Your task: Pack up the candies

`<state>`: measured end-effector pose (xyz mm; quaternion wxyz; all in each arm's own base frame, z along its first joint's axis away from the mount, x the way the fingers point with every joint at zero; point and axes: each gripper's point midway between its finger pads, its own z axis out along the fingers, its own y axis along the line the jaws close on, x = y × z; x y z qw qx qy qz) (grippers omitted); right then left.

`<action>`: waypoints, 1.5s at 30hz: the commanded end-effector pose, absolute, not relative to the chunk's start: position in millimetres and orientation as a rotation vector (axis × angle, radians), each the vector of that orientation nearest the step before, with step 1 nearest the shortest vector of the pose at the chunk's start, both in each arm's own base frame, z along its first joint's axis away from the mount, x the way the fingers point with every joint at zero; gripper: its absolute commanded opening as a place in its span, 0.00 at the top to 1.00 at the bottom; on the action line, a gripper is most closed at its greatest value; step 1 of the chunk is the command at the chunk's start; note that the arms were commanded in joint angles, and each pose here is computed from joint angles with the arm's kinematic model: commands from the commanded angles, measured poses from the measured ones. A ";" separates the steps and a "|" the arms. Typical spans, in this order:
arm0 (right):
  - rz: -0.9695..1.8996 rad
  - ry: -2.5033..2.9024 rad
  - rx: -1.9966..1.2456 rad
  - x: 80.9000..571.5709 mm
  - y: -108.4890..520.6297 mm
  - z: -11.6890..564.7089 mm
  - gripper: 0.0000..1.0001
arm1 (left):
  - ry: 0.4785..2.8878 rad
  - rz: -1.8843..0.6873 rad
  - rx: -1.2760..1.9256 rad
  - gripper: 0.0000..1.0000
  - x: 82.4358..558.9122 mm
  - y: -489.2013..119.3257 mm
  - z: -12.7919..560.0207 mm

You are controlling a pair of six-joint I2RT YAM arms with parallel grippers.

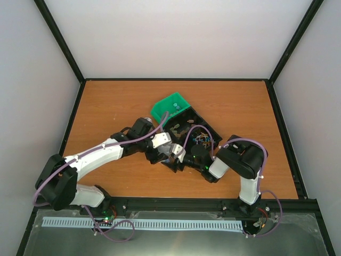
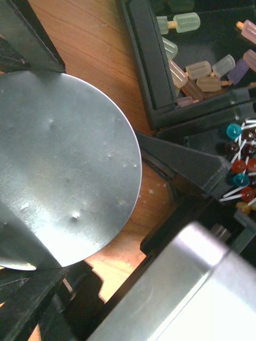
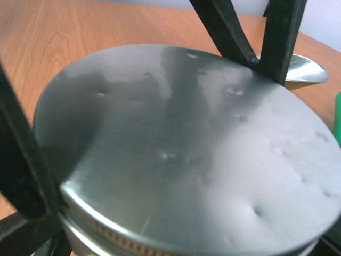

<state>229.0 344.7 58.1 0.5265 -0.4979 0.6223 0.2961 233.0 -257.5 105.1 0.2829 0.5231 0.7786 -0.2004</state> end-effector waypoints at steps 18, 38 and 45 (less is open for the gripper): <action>0.677 1.480 -1.200 238.2 330.4 55.5 0.00 | 2.152 -0.558 1.616 0.23 207.0 -234.9 72.6; 0.583 1.642 -1.078 242.7 329.4 20.6 0.00 | 2.177 -0.457 1.396 0.21 221.7 -234.1 77.6; 0.598 1.640 -1.081 229.0 315.3 24.4 0.00 | 2.160 -0.415 1.433 0.21 217.4 -226.2 76.4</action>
